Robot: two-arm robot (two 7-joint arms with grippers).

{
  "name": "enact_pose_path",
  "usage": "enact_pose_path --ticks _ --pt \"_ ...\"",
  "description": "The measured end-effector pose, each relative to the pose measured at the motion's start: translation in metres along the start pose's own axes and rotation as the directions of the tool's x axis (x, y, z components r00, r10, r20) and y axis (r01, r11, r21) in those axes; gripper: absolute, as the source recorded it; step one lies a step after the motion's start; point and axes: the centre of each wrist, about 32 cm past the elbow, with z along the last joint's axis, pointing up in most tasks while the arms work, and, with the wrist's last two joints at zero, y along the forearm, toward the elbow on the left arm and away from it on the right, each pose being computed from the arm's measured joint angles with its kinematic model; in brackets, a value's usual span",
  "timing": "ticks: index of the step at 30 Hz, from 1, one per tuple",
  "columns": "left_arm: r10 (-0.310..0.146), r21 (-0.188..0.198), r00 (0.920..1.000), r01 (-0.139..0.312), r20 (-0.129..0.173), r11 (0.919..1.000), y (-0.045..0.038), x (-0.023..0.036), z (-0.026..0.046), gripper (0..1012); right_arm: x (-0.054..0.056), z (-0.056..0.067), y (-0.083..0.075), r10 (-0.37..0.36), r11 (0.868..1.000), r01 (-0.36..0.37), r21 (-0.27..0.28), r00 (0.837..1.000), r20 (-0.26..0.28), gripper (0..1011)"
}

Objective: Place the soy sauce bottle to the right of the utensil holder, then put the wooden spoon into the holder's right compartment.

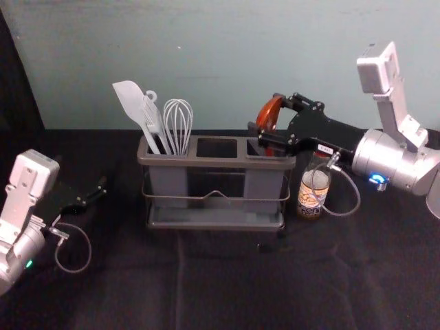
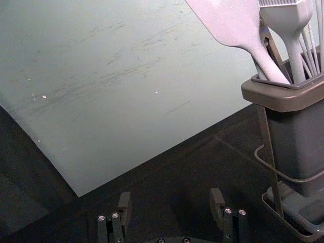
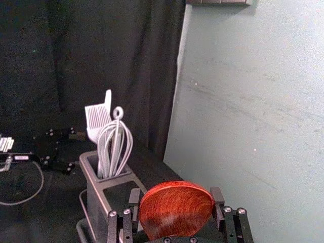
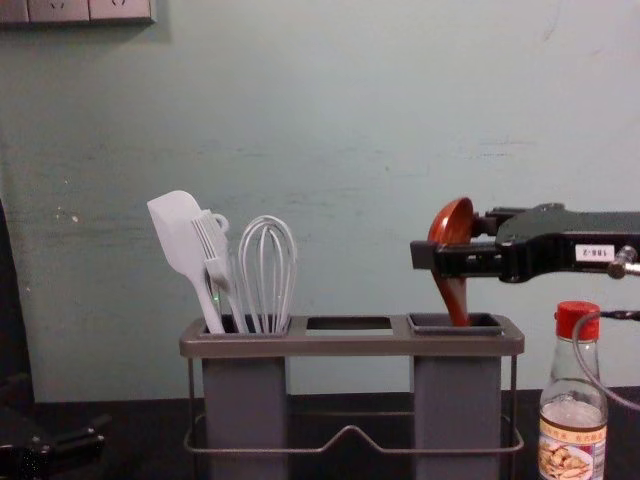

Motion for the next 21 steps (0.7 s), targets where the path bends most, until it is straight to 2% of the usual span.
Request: enact_pose_path --ticks 10,19,21 --pt "0.0 0.0 1.0 0.0 0.0 1.0 0.0 0.0 0.0 1011 -0.0014 -0.0106 0.0025 0.001 1.0 -0.001 -0.008 1.0 -0.02 839" --pt "0.0 0.0 1.0 0.0 0.0 1.0 0.0 0.0 0.0 1011 -0.0014 -0.0104 0.0025 0.0 1.0 -0.001 -0.009 1.0 -0.021 841" --pt "0.0 0.0 1.0 0.0 0.0 1.0 0.0 0.0 0.0 1011 -0.0016 -0.0107 0.0024 0.002 1.0 -0.002 -0.012 1.0 -0.022 875"
